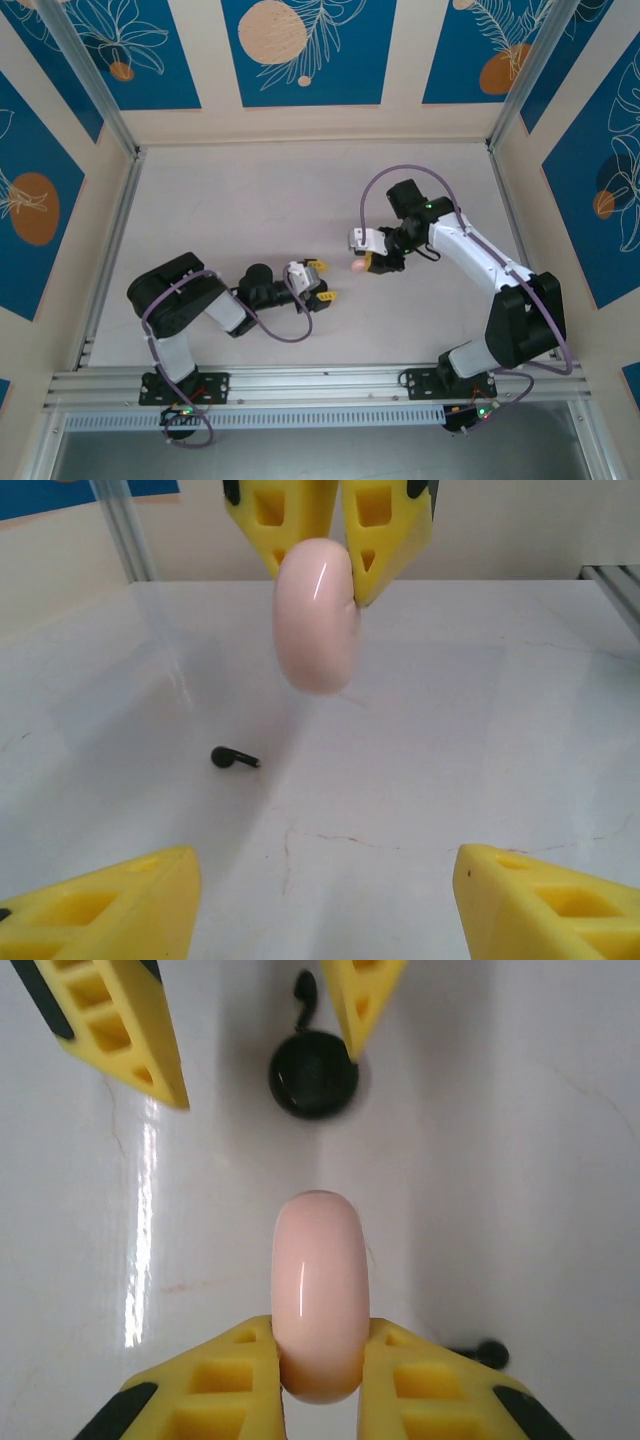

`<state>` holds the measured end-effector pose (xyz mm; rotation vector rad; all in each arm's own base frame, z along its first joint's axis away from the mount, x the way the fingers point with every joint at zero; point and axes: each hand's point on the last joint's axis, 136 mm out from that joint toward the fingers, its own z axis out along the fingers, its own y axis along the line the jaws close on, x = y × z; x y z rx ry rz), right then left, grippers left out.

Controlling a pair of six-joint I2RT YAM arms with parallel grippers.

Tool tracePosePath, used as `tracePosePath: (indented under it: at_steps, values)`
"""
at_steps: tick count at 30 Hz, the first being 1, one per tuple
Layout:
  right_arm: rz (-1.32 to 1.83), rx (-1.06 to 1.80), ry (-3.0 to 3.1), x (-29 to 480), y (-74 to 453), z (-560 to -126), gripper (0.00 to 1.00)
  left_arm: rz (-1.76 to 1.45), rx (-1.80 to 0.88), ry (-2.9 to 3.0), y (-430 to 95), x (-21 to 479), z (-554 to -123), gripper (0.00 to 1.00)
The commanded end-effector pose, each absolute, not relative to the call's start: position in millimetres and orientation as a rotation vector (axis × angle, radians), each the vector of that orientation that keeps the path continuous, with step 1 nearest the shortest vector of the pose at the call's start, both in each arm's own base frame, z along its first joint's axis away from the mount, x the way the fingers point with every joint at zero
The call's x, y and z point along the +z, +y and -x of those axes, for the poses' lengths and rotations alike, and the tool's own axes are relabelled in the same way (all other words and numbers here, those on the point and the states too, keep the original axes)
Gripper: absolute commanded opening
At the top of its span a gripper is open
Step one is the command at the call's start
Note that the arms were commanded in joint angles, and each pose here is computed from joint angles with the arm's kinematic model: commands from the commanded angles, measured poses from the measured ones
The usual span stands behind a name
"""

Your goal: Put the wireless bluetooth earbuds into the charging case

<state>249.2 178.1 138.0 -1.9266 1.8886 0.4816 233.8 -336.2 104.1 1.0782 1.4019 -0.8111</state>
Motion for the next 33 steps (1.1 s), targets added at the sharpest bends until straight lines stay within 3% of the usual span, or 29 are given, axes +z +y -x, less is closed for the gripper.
tracePosePath:
  at_steps: [1,33]
  values:
    - [1.946,0.473,1.961,139.4,157.7,-250.7,0.18,-1.022,-0.763,1.375,-332.3,118.6,-238.7,0.67]
    - [1.762,0.815,2.484,76.4,99.5,-287.9,0.18,-1.05,-0.619,1.449,-335.5,95.0,-264.0,0.68]
